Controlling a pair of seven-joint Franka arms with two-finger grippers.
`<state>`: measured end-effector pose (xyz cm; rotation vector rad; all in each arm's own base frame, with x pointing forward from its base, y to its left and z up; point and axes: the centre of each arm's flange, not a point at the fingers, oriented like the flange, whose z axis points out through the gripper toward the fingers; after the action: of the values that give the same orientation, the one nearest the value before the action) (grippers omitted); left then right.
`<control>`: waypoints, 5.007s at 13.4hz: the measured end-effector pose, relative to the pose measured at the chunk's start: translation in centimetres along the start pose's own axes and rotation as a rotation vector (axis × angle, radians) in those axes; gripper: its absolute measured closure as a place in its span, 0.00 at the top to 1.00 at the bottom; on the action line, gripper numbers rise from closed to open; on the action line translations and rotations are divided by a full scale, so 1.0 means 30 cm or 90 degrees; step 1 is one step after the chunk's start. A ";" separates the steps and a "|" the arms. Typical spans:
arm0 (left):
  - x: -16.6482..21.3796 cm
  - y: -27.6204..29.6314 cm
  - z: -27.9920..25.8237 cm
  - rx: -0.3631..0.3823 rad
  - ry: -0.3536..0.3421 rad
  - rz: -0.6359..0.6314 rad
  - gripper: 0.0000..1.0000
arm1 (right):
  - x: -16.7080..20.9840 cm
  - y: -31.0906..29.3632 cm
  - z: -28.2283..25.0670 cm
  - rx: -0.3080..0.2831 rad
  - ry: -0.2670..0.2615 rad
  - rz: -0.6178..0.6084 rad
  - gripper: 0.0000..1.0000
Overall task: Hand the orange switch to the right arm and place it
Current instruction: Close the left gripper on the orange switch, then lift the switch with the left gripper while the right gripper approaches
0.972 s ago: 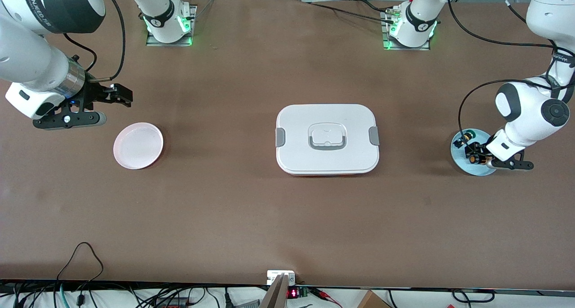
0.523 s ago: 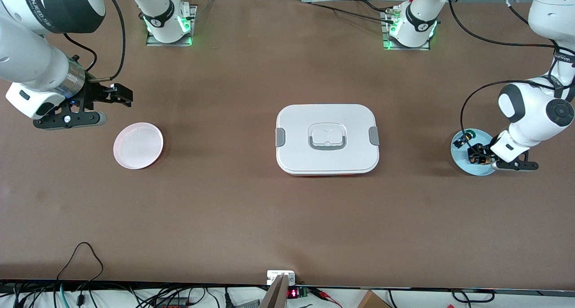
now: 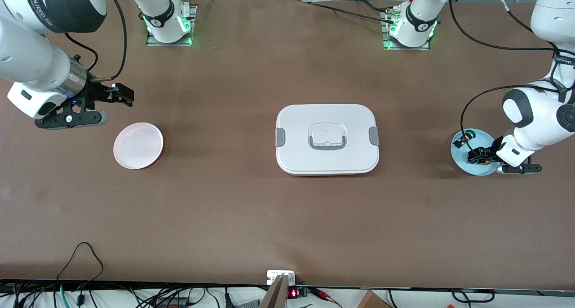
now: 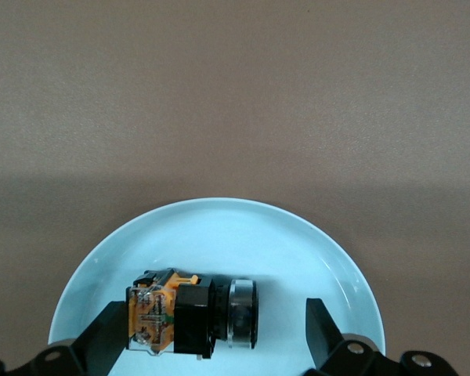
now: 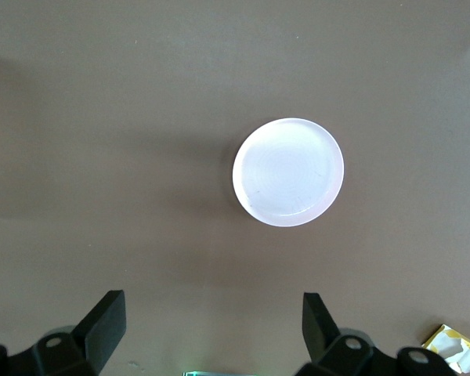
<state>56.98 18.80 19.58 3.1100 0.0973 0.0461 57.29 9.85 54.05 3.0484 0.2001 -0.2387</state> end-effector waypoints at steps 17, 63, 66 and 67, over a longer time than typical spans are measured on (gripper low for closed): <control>-0.011 -0.036 0.074 -0.008 -0.020 0.027 0.72 | 0.000 -0.001 0.000 0.000 0.000 0.000 1.00; -0.172 2.080 -0.690 -0.954 0.334 0.469 0.72 | 0.141 -0.479 0.296 0.941 -0.336 0.319 1.00; -0.183 2.089 -0.676 -0.950 0.355 0.465 0.72 | 0.133 -0.549 0.310 0.935 -0.338 0.333 1.00; -0.180 2.086 -0.675 -0.949 0.356 0.464 0.72 | 0.131 -0.557 0.316 0.940 -0.342 0.339 1.00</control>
<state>54.86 -43.39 41.58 1.4462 -0.6938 0.6356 57.46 26.03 42.97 3.7962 -1.3759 -1.7728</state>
